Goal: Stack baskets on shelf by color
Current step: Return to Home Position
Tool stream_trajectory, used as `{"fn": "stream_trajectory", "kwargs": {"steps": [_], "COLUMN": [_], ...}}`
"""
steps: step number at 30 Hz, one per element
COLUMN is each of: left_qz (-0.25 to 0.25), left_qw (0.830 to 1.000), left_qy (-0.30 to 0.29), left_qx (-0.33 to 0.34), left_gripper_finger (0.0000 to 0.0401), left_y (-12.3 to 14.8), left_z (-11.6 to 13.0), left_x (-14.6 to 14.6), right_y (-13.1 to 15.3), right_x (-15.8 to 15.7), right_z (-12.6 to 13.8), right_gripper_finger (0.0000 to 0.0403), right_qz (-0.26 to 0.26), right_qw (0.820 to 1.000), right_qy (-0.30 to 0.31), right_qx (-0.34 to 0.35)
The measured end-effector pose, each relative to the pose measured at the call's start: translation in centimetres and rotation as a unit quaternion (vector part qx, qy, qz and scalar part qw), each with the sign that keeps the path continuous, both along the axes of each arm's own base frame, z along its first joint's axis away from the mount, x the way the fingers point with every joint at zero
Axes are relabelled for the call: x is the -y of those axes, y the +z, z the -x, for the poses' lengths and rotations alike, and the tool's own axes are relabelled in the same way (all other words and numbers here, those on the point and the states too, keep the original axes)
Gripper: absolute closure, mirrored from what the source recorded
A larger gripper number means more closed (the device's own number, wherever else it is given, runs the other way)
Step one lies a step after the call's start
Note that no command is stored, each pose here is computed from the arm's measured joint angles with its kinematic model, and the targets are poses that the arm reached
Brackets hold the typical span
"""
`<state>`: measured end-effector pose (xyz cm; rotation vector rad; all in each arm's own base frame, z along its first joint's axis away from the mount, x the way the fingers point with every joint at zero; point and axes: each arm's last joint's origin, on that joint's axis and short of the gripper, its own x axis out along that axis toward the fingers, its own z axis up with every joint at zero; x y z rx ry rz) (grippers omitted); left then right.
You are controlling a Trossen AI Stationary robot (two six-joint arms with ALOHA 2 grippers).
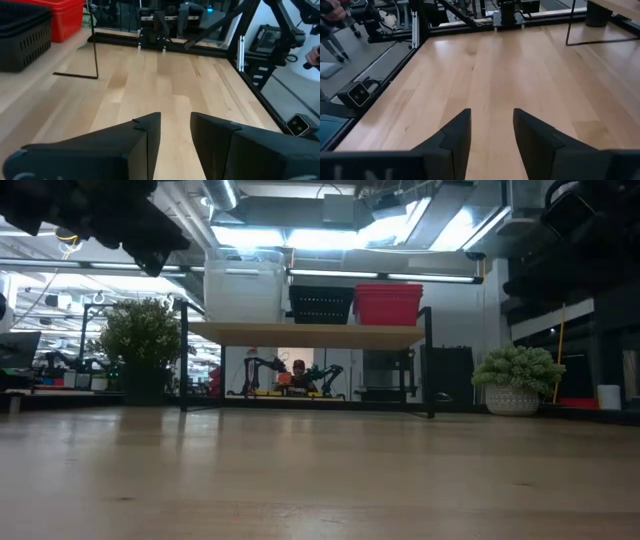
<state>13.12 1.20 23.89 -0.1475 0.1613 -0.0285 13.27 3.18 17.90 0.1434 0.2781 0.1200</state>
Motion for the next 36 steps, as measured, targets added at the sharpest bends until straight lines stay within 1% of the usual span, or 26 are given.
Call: {"fn": "stream_trajectory", "kwargs": {"steps": [8, 11, 17, 20, 27, 31, 36], "left_qz": [-0.029, -0.03, -0.026, -0.028, 0.007, 0.003, -0.007], "left_qw": [1.0, 1.0, 0.999, 0.999, 0.999, 0.999, 0.998], "left_qy": [-0.004, -0.005, -0.008, -0.007, 0.026, 0.038, 0.053], "left_qx": [0.0, 0.0, 0.028, 0.045, 0.034, 0.038, 0.028], "left_gripper_finger": [0.0303, 0.0303, 0.0303, 0.0303, 0.0303, 0.0303, 0.0303], "left_y": [-0.1, -0.9, -2.1, -3.0, -5.1, -5.3, -6.1], "left_z": [0.0, -0.1, -0.2, -0.3, 0.2, 0.4, 0.4], "left_x": [0.0, 0.0, 0.0, 0.0, 0.0, 0.5, 1.3], "right_y": [-0.3, -1.1, -3.0, -3.3, -3.3, -3.3, -3.3], "right_x": [0.0, 0.0, 0.2, 0.2, 0.2, 0.3, 0.3], "right_z": [0.1, 0.2, 0.6, 0.7, 0.7, 0.7, 0.7], "right_gripper_finger": [0.0257, 0.0257, 0.0257, 0.0257, 0.0257, 0.0257, 0.0257], "right_qz": [0.026, 0.018, 0.001, 0.0, 0.014, 0.019, 0.019], "right_qw": [1.0, 1.0, 0.999, 1.0, 0.999, 0.999, 0.999], "right_qy": [0.007, 0.005, 0.003, 0.002, 0.007, -0.01, -0.013], "right_qx": [-0.003, -0.001, 0.039, 0.03, 0.031, 0.032, 0.032]}}
